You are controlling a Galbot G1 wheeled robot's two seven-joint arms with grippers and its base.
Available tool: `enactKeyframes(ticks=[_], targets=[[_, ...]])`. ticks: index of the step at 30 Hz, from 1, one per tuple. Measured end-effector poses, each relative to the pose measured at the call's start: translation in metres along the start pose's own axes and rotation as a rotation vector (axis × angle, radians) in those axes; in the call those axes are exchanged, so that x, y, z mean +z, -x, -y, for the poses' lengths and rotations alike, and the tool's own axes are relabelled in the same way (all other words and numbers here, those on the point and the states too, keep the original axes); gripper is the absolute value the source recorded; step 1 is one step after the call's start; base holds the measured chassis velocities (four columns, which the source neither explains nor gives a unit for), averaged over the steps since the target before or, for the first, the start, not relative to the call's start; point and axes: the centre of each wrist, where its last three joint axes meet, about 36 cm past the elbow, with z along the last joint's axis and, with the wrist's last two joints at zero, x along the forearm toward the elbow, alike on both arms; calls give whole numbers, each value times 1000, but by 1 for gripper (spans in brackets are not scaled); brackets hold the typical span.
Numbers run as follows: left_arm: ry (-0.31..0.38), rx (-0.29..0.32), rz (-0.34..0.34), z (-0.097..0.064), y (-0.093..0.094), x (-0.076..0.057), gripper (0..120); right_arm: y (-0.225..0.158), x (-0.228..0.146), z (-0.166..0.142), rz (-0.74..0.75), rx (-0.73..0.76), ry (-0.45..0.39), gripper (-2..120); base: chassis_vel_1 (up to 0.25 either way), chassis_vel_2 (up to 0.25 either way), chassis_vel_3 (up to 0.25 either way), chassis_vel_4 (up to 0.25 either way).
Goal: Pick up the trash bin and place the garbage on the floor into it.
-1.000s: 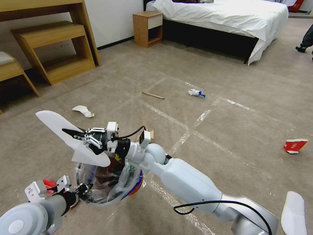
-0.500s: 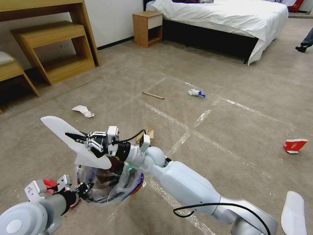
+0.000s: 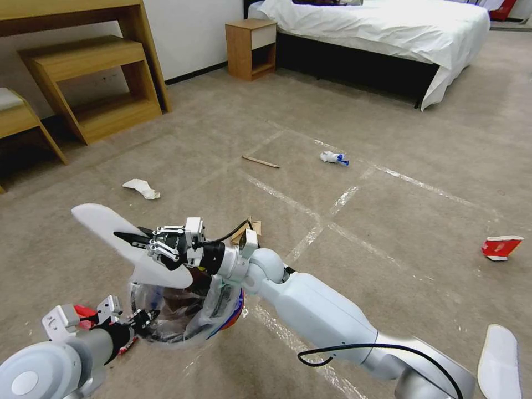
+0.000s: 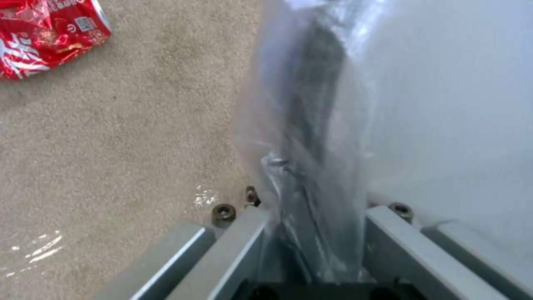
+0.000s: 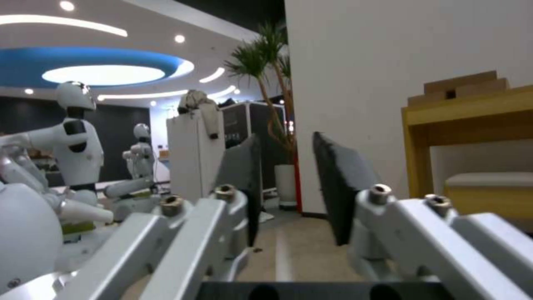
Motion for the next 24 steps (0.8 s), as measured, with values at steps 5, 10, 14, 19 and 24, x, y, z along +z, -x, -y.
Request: enactKeyframes(ticks=[5,10,14,19,24], targets=[[-3,1,-2,0,-1,-1,0,1,-2,1,-5,11,-8,48,0,0,0,0],[-4,-2,0,0,1,-2,0,3,-4,2,-6,7,-11,66,0,0,0,0],[-6,-3,1,-1,1,-3,0,4,-6,2,-6,4,-13,83,0,0,0,0],[-7,-5,1,-1,2,-3,0,6,-11,2,-1,7,-22,95,0,0,0,0],[-7,-11,4,-2,2,-5,0,9,-43,8,42,38,-66,100,0,0,0,0]])
